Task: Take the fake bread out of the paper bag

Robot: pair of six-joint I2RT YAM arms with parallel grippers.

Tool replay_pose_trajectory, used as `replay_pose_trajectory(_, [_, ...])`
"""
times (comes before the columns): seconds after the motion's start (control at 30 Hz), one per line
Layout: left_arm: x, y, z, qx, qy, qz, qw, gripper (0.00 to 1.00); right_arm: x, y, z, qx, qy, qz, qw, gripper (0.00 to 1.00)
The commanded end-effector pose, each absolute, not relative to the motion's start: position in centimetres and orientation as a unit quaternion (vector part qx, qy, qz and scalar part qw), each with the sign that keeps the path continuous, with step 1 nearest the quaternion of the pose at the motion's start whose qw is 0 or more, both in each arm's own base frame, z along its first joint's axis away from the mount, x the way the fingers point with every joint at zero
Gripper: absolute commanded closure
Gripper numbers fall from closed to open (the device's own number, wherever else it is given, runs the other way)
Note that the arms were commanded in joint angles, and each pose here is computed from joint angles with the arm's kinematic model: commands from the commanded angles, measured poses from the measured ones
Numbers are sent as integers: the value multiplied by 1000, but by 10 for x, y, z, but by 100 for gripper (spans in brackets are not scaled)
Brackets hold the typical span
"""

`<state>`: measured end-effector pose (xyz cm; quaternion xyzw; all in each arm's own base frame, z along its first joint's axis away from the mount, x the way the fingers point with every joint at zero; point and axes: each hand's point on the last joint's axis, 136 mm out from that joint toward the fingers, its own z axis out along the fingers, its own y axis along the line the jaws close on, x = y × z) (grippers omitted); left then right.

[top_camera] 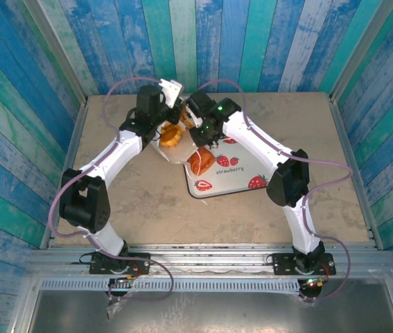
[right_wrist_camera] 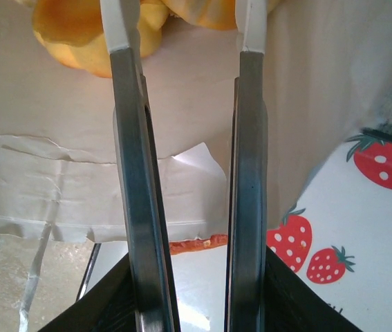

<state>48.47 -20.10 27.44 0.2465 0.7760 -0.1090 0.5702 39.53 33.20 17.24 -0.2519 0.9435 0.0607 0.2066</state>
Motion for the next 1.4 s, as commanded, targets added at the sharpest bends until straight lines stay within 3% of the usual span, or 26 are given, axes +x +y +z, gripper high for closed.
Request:
replay_pose_trajectory(0.0, [481, -204, 317, 251, 744, -115, 609, 100, 400, 323, 177, -246, 945, 42, 211, 60])
replay_pose_trajectory(0.3, [482, -206, 320, 252, 741, -122, 610, 100, 404, 332, 176, -253, 943, 55, 208, 59])
replay_pose_trajectory(0.43, [483, -207, 319, 251, 741, -125, 609, 100, 403, 333, 176, -251, 945, 58, 202, 64])
replay_pose_trajectory(0.73, [486, -205, 314, 242, 748, -122, 606, 100, 385, 333, 201, -211, 950, 109, 202, 57])
replay_pose_trajectory(1.1, [492, -202, 312, 224, 753, -119, 607, 100, 359, 346, 221, -139, 934, 258, 202, 52])
replay_pose_trajectory(1.37, [494, -205, 302, 221, 756, -129, 602, 100, 353, 352, 205, -91, 930, 313, 171, 52])
